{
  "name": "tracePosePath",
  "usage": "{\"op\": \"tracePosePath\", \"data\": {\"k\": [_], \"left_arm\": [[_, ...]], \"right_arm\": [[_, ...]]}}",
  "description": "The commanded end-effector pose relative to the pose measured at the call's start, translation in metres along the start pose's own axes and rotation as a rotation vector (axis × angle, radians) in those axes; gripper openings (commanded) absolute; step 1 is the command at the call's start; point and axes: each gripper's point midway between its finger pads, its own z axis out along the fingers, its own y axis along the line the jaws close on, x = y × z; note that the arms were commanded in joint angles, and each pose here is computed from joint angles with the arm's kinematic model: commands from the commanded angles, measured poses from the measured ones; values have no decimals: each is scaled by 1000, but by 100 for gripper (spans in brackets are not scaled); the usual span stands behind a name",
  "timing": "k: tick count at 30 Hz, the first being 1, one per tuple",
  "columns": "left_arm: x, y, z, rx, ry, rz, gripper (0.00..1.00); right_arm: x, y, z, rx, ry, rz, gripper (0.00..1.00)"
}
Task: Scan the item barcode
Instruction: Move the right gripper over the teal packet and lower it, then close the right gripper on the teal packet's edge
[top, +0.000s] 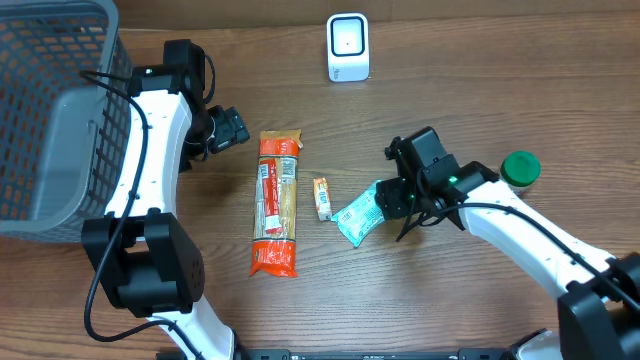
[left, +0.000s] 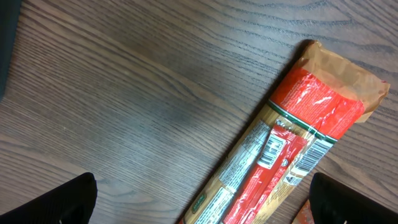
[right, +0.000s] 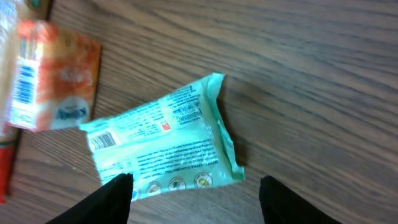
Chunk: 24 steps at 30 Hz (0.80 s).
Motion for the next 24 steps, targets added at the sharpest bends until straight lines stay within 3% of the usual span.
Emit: {"op": "tracePosePath", "data": {"k": [1, 7, 21, 24], "left_arm": [[1, -2, -7, 7, -15, 14, 100], [1, -2, -7, 8, -18, 13, 100], [0, -2, -7, 8, -19, 13, 100], [1, -2, -7, 8, -18, 14, 100]], "right_arm": [[5, -2, 19, 5, 44, -99, 67], [9, -6, 44, 4, 74, -146, 63], [20, -8, 45, 12, 120, -134, 55], [32, -33, 41, 149, 162, -55, 54]]}}
